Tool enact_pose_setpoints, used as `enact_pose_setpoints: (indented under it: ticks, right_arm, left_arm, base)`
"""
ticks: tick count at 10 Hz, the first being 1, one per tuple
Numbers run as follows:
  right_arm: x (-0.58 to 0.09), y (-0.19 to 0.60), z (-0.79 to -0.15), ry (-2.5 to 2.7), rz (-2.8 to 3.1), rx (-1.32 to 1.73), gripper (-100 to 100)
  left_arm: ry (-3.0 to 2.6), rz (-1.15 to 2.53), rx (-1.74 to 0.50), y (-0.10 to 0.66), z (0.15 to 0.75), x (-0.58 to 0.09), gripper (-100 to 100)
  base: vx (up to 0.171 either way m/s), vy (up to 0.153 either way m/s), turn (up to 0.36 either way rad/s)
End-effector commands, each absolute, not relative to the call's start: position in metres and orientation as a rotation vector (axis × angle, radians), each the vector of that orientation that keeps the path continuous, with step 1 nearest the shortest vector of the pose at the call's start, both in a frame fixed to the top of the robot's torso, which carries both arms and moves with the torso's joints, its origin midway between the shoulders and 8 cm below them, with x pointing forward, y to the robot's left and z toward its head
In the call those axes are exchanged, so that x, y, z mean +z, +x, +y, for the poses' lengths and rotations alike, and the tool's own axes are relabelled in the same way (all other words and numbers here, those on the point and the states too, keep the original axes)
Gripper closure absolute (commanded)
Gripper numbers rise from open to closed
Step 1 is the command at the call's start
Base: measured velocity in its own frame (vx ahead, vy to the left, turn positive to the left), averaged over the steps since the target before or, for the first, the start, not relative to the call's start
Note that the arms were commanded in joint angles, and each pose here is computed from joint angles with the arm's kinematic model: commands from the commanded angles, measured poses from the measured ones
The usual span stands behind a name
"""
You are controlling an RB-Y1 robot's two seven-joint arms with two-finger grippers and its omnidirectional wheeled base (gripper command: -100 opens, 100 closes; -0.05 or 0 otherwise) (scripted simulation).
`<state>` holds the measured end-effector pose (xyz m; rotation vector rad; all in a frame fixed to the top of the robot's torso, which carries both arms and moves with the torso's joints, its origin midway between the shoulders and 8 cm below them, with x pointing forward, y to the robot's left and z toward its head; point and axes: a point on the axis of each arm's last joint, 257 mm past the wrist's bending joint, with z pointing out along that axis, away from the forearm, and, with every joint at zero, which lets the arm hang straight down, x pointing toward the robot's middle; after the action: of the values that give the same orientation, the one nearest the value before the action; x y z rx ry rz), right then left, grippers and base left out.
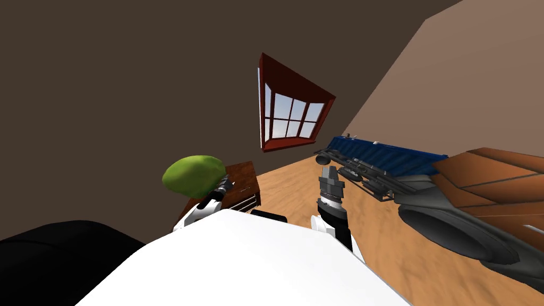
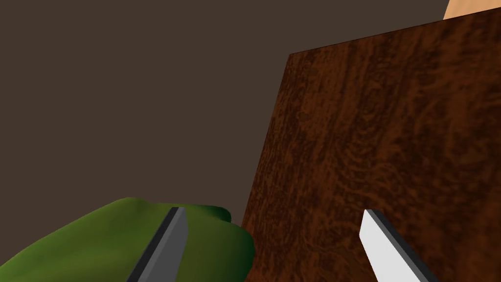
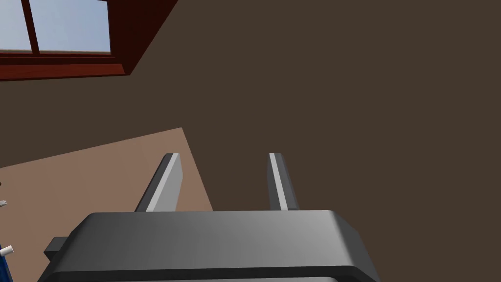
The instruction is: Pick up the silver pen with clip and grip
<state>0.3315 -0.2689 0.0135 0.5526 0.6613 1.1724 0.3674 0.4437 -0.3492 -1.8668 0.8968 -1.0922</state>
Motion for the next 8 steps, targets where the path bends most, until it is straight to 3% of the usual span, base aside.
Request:
enact_pose_setpoints:
  ticks: [1, 3, 5, 8]
  right_arm:
    - [0.013, 0.331, -0.269, 0.553, 0.661, 1.172, 0]
    - [0.013, 0.331, -0.269, 0.553, 0.661, 1.172, 0]
    - [0.013, 0.331, -0.269, 0.553, 0.661, 1.172, 0]
    - [0.013, 0.331, -0.269, 0.553, 0.661, 1.172, 0]
  left_arm:
    - [-1.926, 0.887, -1.058, 0.360, 0.450, -0.369, -100]
    - [-2.071, 0.830, -0.992, 0.343, 0.470, -0.403, -100]
    - [-2.106, 0.834, -0.956, 0.334, 0.473, -0.417, -100]
    - [-2.271, 0.767, -0.853, 0.305, 0.489, -0.458, -100]
  base:
    - [-0.005, 0.003, -0.143]
    - [-0.008, 0.000, -0.362]
    - [-0.005, 0.008, -0.104]
    - [-0.007, 0.004, -0.268]
